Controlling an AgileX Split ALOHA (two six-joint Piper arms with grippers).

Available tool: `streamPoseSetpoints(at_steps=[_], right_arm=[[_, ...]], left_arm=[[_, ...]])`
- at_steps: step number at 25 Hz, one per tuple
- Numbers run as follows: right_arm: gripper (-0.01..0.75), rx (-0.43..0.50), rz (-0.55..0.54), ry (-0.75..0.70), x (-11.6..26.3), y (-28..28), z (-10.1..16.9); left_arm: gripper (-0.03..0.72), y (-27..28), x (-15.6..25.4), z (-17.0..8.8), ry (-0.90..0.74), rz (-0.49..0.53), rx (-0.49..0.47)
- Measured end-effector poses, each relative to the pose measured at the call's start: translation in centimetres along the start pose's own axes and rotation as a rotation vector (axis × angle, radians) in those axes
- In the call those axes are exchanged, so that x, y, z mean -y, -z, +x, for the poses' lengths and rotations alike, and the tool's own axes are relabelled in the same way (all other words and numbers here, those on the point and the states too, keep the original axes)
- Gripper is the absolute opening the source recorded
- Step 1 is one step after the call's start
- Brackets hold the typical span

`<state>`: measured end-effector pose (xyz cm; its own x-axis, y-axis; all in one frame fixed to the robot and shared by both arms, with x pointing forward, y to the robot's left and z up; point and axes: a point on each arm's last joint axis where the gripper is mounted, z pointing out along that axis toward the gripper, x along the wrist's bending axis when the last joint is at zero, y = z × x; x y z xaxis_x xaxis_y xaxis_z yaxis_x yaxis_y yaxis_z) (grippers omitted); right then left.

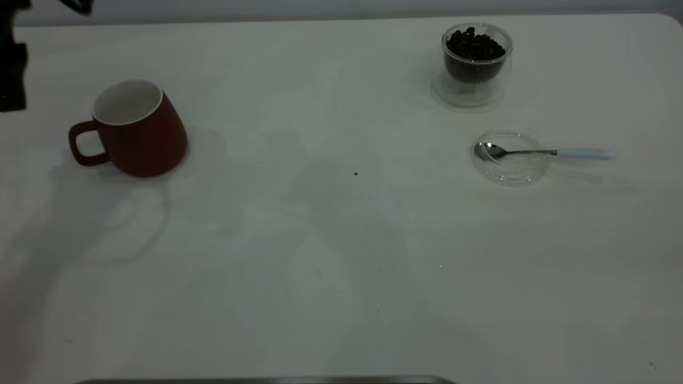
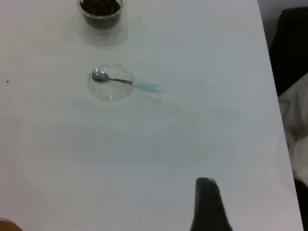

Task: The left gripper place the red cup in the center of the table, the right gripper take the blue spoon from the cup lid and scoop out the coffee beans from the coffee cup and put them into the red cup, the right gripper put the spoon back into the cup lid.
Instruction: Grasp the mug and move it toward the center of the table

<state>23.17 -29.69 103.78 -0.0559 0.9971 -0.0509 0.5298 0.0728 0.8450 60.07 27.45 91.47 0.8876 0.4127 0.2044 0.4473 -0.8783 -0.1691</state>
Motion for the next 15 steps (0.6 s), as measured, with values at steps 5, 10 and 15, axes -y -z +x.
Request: streamPoseSetpoints(at_steps=[5,10,15], right_arm=[[0.531,0.0,0.0,0.0,0.0,0.0,0.0],[0.531,0.0,0.0,0.0,0.0,0.0,0.0],[0.531,0.0,0.0,0.0,0.0,0.0,0.0]], left_arm=[[0.586,-2.1,-1.2,0.4,-0.021,-0.04,-0.026],[0.586,-4.1,-2.0,0.3,-0.039,-0.058,-0.026],[0.586,-5.9,-2.4,0.2,-0.068,-0.054,-0.021]])
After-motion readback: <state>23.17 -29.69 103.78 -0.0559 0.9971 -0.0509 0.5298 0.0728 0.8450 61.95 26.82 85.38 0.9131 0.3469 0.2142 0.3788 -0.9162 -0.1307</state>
